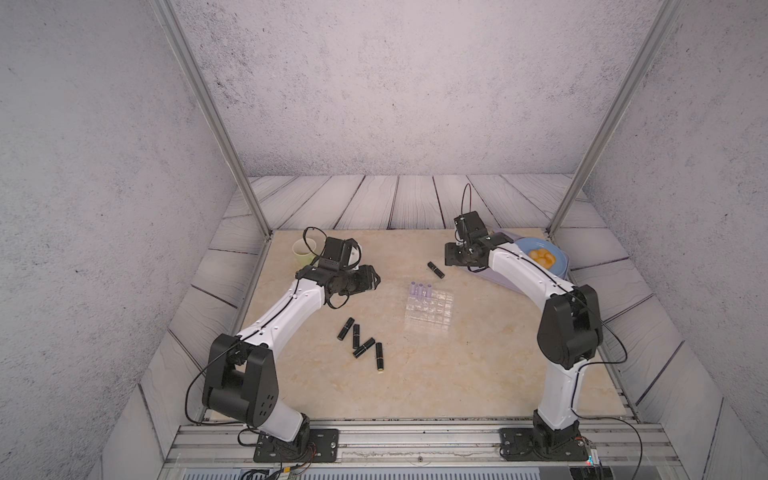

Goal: Arrange the lipsticks in the organizer
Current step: Pick up the lipstick at the center of the board.

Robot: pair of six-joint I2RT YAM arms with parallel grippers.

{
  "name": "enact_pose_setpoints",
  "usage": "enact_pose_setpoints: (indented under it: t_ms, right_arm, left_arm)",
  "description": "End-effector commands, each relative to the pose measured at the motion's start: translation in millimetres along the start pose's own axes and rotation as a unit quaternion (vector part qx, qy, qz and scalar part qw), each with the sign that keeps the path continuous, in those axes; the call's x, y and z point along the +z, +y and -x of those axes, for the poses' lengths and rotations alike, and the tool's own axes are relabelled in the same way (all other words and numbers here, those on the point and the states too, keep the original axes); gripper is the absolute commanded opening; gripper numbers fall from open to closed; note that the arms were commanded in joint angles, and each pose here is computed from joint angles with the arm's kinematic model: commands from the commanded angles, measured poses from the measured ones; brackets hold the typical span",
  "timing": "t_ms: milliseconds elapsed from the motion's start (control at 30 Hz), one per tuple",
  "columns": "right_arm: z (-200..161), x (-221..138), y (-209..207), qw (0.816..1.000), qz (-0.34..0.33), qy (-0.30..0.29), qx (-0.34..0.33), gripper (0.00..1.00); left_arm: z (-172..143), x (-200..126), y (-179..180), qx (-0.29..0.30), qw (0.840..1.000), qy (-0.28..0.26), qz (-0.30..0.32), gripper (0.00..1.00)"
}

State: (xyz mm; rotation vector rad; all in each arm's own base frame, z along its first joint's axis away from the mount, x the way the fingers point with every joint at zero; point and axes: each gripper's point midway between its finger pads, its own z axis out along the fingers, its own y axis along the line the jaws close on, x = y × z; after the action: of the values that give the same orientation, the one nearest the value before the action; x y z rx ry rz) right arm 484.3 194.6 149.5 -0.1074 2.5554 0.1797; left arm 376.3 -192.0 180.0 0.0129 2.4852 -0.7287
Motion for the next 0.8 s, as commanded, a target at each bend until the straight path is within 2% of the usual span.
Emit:
enact_pose_setpoints:
  t_ms: [0,133,367,767]
  right_arm:
    - [-35,22,3,0.992,0.012,0.116,-0.050,0.62]
    - [-37,50,9,0.988,0.020,0.139,-0.067,0.63]
    - [-30,84,-8,0.986,-0.028,0.136,-0.092,0.64]
    - [-14,125,-33,0.985,-0.056,0.135,-0.091,0.62]
  left_arm:
    - [3,-9,-4,0.012,1.000,0.000,-0.009,0.54]
    - [0,-9,0,0.013,1.000,0.007,-0.001,0.54]
    - [-4,-5,6,0.004,1.000,0.015,-0.007,0.54]
    - [-7,-3,5,0.001,1.000,0.020,-0.016,0.54]
